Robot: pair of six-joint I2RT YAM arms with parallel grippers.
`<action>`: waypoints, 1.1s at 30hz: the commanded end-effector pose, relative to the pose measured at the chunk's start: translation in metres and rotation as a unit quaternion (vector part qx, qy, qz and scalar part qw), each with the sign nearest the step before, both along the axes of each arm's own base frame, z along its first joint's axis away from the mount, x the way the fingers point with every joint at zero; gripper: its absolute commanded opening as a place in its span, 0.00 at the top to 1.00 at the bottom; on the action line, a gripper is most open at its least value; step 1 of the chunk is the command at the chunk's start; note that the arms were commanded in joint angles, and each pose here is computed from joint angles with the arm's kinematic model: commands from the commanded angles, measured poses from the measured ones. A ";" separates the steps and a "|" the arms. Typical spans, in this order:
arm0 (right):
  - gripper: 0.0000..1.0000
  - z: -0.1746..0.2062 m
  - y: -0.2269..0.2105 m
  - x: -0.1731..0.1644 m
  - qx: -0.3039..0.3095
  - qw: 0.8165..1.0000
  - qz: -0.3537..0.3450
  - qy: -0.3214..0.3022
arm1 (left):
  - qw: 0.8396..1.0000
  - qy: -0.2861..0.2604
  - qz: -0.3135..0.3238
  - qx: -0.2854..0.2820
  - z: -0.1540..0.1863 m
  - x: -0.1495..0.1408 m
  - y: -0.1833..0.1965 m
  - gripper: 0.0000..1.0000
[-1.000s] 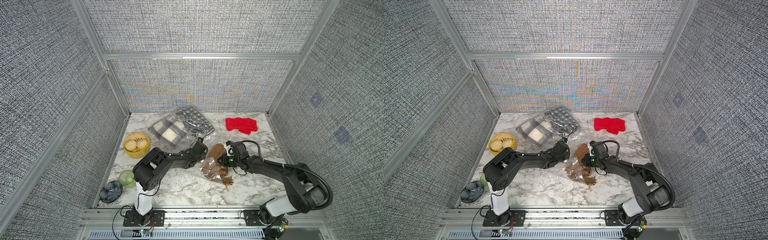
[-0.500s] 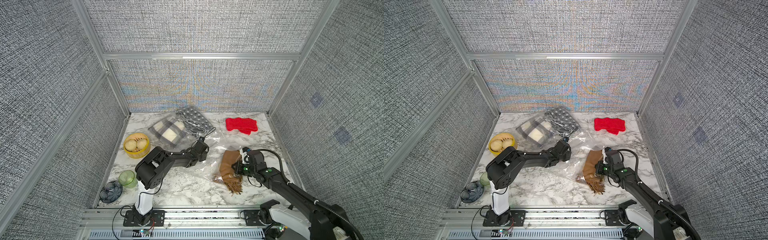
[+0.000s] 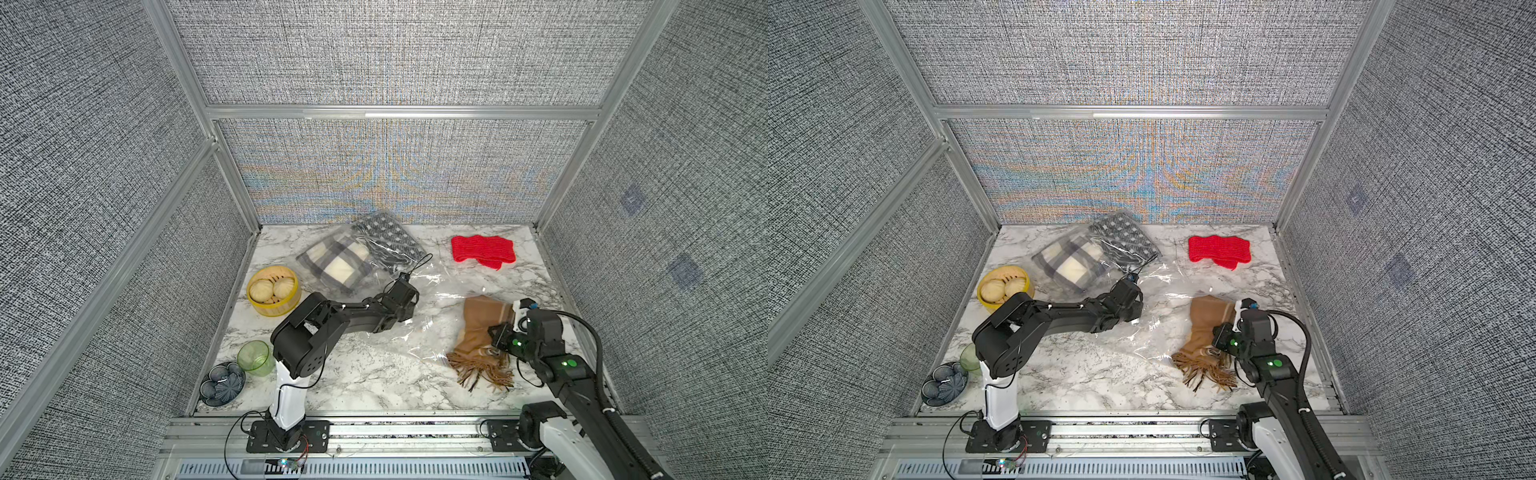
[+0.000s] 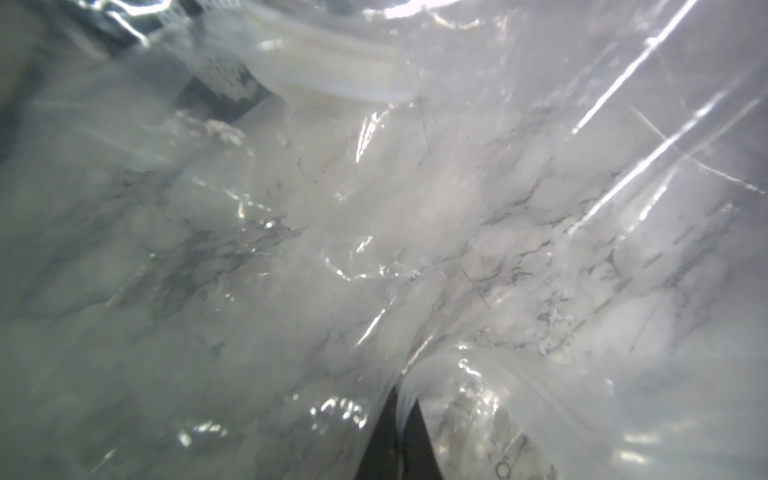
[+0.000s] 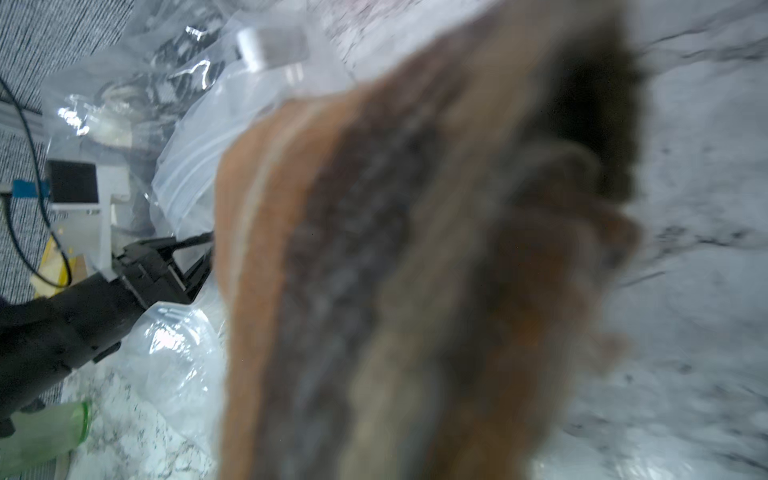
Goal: Take the scarf out of the vacuum bag
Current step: Take out the scarf from the vacuum bag.
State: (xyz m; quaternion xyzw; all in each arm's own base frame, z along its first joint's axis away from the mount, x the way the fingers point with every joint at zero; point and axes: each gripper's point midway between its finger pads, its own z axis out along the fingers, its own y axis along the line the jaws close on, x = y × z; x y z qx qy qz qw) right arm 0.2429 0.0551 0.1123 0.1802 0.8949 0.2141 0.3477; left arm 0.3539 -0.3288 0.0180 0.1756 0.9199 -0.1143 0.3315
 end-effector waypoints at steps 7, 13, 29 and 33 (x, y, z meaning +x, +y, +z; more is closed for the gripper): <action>1.00 0.002 -0.040 0.022 0.097 0.991 -0.086 -0.046 | 1.000 -0.002 -0.003 0.029 0.004 0.006 0.004 1.00; 1.00 0.006 -0.058 0.020 0.112 0.984 -0.122 -0.066 | 0.999 -0.003 0.008 0.053 -0.002 0.012 0.013 1.00; 1.00 0.006 -0.089 0.037 0.145 0.973 -0.170 -0.064 | 1.000 -0.023 0.009 0.010 0.041 0.007 0.037 1.00; 1.00 -0.001 -0.108 0.039 0.140 0.965 -0.213 -0.061 | 0.999 -0.038 0.004 0.002 0.064 0.003 0.040 1.00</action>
